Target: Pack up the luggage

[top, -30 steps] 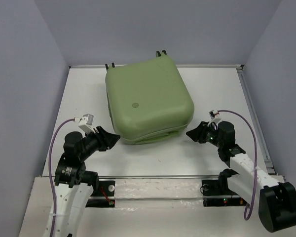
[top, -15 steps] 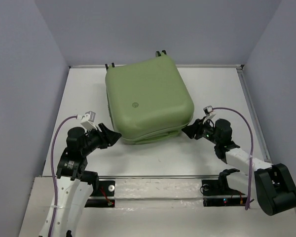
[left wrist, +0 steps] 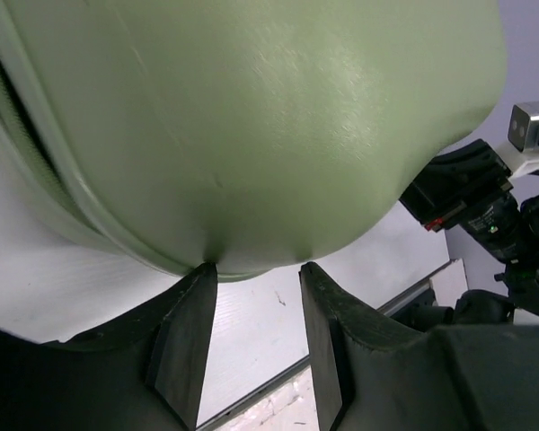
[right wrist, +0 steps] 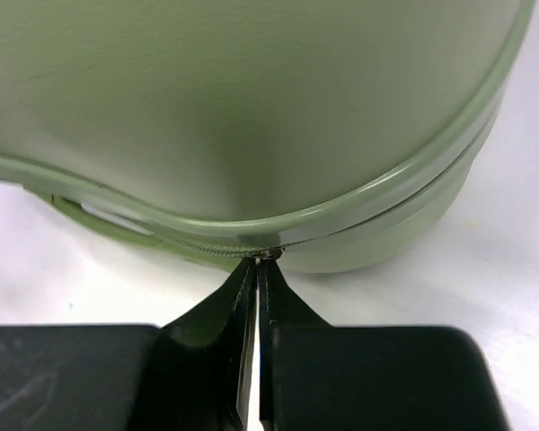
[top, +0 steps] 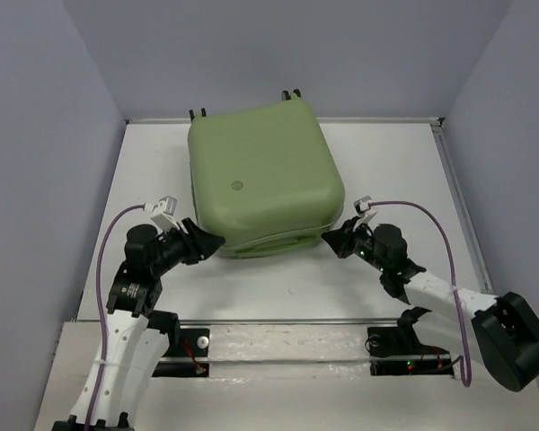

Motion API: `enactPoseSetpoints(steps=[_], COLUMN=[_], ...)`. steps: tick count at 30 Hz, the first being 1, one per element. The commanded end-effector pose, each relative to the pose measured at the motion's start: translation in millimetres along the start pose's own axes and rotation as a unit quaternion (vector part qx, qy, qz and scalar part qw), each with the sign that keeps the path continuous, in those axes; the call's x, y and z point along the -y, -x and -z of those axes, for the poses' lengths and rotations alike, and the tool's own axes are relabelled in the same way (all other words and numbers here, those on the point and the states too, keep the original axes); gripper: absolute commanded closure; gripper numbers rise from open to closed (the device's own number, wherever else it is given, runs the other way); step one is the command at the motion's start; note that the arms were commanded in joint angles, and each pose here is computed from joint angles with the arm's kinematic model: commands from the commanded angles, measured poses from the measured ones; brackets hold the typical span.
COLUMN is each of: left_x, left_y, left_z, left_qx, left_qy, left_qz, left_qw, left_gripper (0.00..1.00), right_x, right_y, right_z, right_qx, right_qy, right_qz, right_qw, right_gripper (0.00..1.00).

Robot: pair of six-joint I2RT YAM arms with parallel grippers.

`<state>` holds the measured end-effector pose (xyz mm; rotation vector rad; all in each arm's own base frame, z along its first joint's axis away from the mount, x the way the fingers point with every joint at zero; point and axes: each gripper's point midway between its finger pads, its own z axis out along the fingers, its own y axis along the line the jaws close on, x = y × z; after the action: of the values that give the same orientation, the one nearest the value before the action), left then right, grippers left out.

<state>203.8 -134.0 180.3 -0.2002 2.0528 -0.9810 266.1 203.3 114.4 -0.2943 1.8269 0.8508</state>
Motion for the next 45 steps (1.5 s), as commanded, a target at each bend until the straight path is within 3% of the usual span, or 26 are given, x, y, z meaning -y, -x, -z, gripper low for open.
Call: enactPoseSetpoints(steps=[1,5,7,8,12,14,16,18,20,21,23,27,32,36,38,42,45], left_x=[25,41,42,46,54,43,32,19,23,21,12,1,-21,-26,-22,-10,-13], left_y=[18,12,9,8,15,26,32,30,18,12,1,-33,-62,-64,-58,-48,-47], left_z=[-9,-25,-34,-36,-34,-25,-19,-12,-11,-12,-14,-25,-58,-74,-76,-84,-94], left_qx=[0.025,0.014,0.012,0.009,0.02,0.047,0.06,0.061,0.042,0.034,0.036,0.04,0.048,0.063,0.086,0.114,0.121], left_qy=[-0.055,-0.078,-0.07,-0.073,-0.067,-0.024,0.014,0.049,0.035,0.035,0.049,0.072,0.109,0.117,0.105,0.071,0.092], left_qz=[-0.014,-0.016,-0.014,-0.015,-0.034,-0.057,-0.068,-0.064,-0.045,-0.037,-0.017,0.034,0.058,0.068,0.091,0.117,0.123], left_qw=[0.998,0.997,0.997,0.997,0.997,0.997,0.996,0.995,0.998,0.998,0.998,0.996,0.991,0.989,0.987,0.984,0.981], left_gripper=[0.48,0.48,0.48,0.48,0.46,0.39,0.23,0.16,0.18,0.27,0.34,0.39,0.32,0.2,0.13,0.1,0.16], right_x=[-48,-76,-83,-75,-61,-61,-61,-56,-59,-61,-64,-60,-38,-12,-16,-20,-16], right_y=[14,-28,-39,-44,-35,-22,-14,-7,1,2,6,8,32,76,79,60,41], right_z=[-1,6,4,3,4,4,4,3,3,2,1,-4,-11,-5,-2,-1,1], right_qx=[-0.005,-0.113,-0.14,-0.152,-0.129,-0.119,-0.114,-0.111,-0.107,-0.106,-0.105,-0.103,-0.08,-0.037,-0.04,-0.068,-0.074], right_qy=[0.007,-0.042,-0.06,-0.108,-0.157,-0.152,-0.145,-0.143,-0.13,-0.125,-0.12,-0.13,-0.145,-0.152,-0.145,-0.123,-0.121], right_qz=[0.028,0.021,0.028,0.033,0.027,0.016,0.006,-0.001,-0.004,-0.003,0.001,0.002,-0.006,-0.016,-0.005,-0.012,-0.025], right_qw=[1.0,0.992,0.988,0.982,0.979,0.981,0.983,0.983,0.986,0.986,0.987,0.986,0.986,0.988,0.989,0.99,0.99], right_gripper=[0.93,0.93,0.93,0.93,0.93,0.93,0.93,0.93,0.93,0.93,0.93,0.93,0.93,0.93,0.93,0.93,0.93])
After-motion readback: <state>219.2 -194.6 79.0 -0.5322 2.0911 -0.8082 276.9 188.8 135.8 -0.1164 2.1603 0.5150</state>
